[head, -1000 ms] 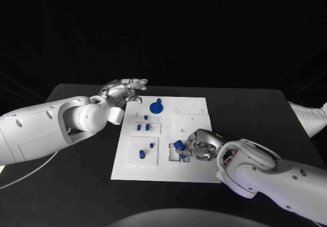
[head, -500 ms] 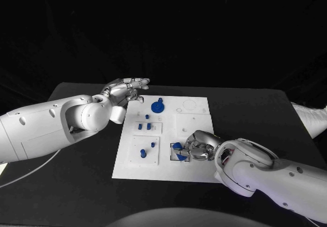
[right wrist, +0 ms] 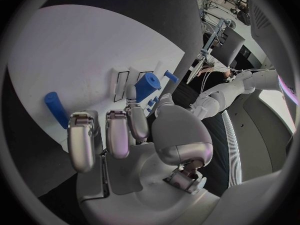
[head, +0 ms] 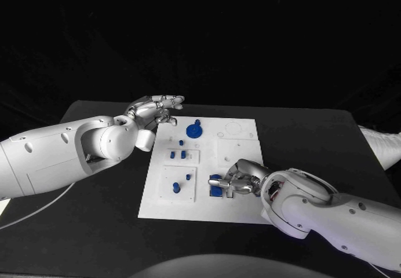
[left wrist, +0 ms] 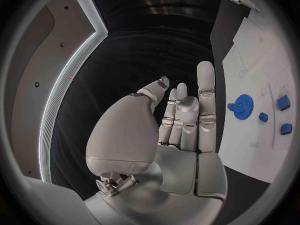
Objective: Assemble the parts on the task board
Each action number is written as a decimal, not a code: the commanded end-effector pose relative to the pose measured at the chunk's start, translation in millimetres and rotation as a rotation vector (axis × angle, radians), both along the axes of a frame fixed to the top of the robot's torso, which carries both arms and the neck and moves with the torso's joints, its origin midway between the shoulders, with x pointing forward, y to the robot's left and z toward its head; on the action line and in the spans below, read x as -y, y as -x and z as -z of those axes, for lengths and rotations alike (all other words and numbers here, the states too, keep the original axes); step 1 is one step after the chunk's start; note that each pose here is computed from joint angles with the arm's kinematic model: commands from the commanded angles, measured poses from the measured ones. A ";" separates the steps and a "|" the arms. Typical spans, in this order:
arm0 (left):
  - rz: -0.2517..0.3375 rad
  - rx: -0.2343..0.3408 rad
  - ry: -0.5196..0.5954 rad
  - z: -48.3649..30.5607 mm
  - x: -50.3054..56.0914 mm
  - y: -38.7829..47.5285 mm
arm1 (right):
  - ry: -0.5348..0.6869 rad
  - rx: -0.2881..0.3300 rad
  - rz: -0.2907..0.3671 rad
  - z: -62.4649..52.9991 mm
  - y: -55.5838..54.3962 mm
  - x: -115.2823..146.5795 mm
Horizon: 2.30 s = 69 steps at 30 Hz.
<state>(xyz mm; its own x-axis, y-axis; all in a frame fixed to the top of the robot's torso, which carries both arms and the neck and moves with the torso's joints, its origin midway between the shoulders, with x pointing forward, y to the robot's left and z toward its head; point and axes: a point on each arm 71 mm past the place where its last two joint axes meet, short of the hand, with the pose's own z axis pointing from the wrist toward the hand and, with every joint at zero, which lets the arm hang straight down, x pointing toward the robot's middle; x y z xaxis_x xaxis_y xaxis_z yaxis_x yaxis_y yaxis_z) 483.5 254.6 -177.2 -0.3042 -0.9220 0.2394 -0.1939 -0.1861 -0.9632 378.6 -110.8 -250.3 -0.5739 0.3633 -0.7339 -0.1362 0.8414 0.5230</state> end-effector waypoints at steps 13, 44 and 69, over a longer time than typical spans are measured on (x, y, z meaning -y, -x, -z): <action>0.019 0.009 0.008 -1.1 1.5 0.3 | 0.024 0.059 -0.023 -3.4 1.4 0.7; 0.017 0.004 0.005 0.0 -0.1 0.3 | -0.084 0.140 0.039 -34.1 2.0 66.5; 0.021 0.001 0.006 2.2 0.1 0.6 | 0.276 0.195 0.013 -8.7 -1.6 88.8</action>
<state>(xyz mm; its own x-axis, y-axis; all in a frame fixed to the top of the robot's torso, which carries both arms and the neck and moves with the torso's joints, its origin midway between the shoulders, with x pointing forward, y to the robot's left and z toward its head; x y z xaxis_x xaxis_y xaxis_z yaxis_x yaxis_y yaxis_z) 483.4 256.6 -180.2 -0.3025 -0.9227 0.2391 -0.2011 -0.1834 -0.9622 379.7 -198.6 -240.3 -0.4242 0.2022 -0.8827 -0.1897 0.9333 0.3050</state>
